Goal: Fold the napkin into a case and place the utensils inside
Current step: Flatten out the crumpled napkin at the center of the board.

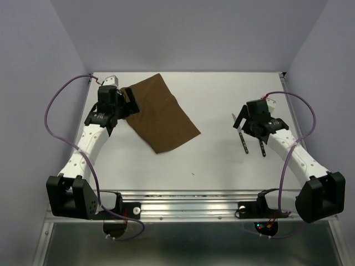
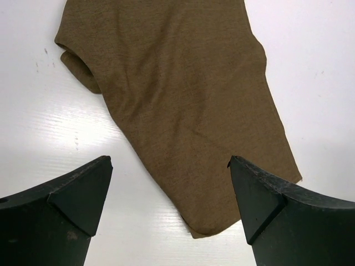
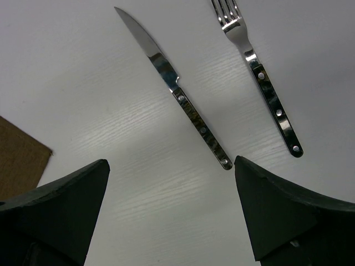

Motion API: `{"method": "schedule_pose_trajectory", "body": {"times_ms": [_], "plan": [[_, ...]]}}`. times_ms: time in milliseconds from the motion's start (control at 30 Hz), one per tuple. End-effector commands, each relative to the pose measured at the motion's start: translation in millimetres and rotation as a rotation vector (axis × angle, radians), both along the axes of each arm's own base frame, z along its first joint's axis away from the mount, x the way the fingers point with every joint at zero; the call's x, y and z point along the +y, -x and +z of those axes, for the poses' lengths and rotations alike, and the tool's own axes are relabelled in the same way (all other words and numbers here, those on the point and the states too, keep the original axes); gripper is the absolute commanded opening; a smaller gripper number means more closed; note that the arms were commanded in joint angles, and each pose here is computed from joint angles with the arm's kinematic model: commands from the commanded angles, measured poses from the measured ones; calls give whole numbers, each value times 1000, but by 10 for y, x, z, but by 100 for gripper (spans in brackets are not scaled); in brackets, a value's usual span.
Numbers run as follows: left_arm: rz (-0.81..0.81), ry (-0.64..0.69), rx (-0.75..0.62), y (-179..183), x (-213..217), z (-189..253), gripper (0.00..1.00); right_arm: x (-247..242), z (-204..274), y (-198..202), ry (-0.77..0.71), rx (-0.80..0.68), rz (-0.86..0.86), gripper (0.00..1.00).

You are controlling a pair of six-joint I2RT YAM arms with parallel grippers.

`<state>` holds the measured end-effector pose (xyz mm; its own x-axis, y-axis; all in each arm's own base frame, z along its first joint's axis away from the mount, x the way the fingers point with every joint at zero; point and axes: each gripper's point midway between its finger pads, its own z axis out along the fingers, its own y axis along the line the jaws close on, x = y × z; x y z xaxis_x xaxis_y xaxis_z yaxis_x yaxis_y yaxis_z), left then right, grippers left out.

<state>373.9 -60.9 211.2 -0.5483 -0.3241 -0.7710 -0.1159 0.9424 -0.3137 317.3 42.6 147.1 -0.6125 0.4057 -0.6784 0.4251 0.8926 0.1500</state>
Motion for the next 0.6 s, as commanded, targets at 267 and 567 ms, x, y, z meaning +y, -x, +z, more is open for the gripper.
{"method": "schedule_pose_trajectory", "body": {"times_ms": [267,567], "plan": [[77,-73,-14,-59,178,40,99,155,207,-148,-75,-86,41,100],[103,-76,76,41,211,-258,99,1382,106,-313,-194,-70,315,100]]}}
